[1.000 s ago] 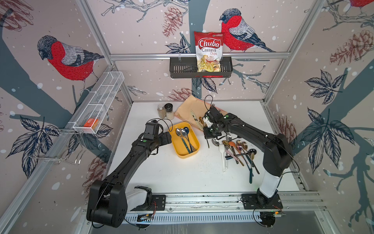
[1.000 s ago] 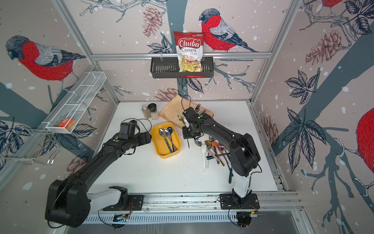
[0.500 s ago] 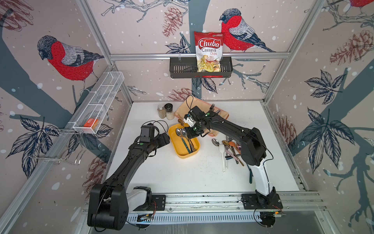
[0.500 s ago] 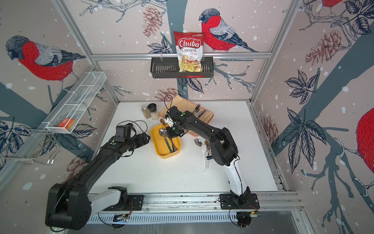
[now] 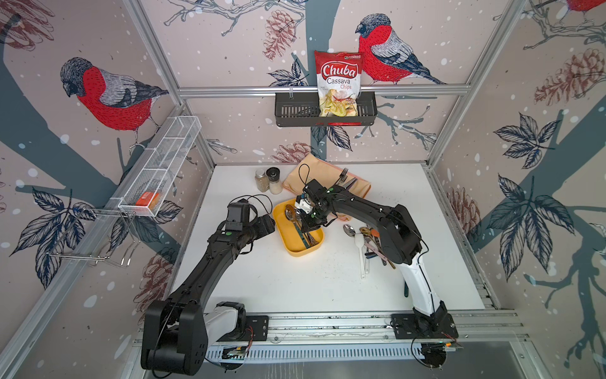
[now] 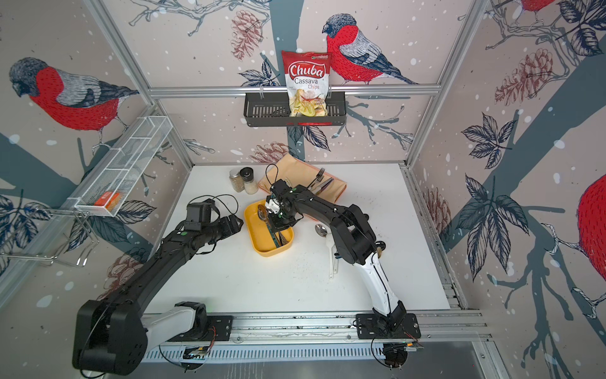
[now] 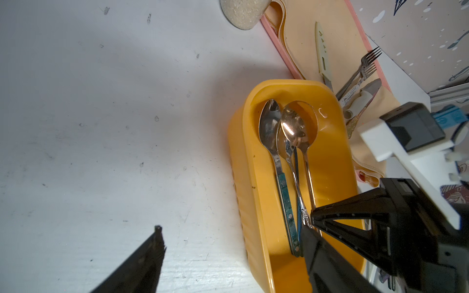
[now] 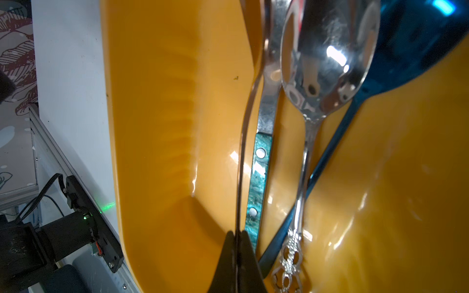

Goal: Put the spoon into the storage box
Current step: Place the spoon in the storage box, then pick up the spoon from the center of the board.

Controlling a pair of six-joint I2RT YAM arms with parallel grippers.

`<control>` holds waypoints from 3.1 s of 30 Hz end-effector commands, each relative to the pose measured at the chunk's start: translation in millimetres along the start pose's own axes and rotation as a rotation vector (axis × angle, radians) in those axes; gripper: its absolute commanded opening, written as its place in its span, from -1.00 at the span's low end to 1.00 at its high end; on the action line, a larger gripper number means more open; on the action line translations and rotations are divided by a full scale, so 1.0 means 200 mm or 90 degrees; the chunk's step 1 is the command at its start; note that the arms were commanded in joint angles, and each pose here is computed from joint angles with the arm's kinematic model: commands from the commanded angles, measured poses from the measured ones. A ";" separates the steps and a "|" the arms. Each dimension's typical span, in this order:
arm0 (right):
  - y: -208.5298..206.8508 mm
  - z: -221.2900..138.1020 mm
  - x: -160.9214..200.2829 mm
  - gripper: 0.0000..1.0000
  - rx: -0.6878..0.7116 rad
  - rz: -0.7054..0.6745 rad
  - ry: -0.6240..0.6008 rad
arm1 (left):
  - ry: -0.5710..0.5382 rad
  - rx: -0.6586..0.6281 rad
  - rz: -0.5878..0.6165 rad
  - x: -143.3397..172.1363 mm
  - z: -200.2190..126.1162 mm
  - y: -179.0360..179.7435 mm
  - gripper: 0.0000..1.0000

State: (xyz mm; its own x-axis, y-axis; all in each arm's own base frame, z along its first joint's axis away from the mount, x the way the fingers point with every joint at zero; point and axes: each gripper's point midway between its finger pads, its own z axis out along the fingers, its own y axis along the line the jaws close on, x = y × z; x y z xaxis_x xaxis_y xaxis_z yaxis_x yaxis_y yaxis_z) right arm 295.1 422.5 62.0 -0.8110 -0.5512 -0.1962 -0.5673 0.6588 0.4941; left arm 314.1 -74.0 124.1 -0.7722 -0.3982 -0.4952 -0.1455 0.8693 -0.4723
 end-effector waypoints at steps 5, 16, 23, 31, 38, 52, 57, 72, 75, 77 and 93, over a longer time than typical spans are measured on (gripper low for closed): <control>-0.03 0.04 0.03 -0.85 -0.034 0.022 0.021 | -0.015 0.014 0.013 -0.05 -0.01 -0.03 0.73; -0.10 0.03 0.02 -0.45 0.023 0.039 0.023 | -0.006 0.012 0.023 -0.05 -0.01 -0.04 0.73; -0.09 -0.13 -0.07 -0.25 0.118 0.003 -0.026 | -0.016 0.010 0.049 -0.09 -0.03 -0.06 0.72; -0.13 -0.45 -0.09 -0.26 0.225 0.020 -0.114 | -0.018 -0.004 0.125 -0.10 -0.03 -0.16 0.72; -0.34 -0.65 0.19 -0.32 0.306 0.119 -0.146 | -0.003 -0.007 0.177 -0.07 0.03 -0.25 0.72; -0.58 -0.54 0.75 -0.37 0.338 0.215 -0.111 | 0.017 -0.007 0.190 -0.02 0.07 -0.28 0.72; -0.61 -0.50 0.79 -0.39 0.346 0.206 -0.095 | 0.015 -0.011 0.191 -0.02 0.06 -0.28 0.73; -0.70 -0.40 0.88 -0.41 0.372 0.204 -0.048 | 0.018 -0.016 0.189 -0.03 0.06 -0.28 0.73; -0.71 -0.37 0.89 -0.41 0.370 0.202 -0.039 | 0.020 -0.017 0.191 -0.03 0.06 -0.28 0.73; -0.71 -0.35 0.89 -0.42 0.365 0.200 -0.037 | 0.019 -0.019 0.192 -0.03 0.06 -0.28 0.73; -0.68 -0.27 0.94 -0.74 0.339 0.182 -0.012 | 0.020 -0.024 0.193 -0.04 0.07 -0.28 0.72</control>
State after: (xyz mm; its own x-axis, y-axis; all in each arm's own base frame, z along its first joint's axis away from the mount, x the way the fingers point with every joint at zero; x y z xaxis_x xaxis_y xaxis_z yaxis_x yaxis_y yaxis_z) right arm 238.2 202.0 11.8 -0.9392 -0.2932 -0.1784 -0.3024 0.9528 0.0259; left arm 334.2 -123.3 140.7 -0.8077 -0.1179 -0.5776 0.0668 0.9552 -0.2884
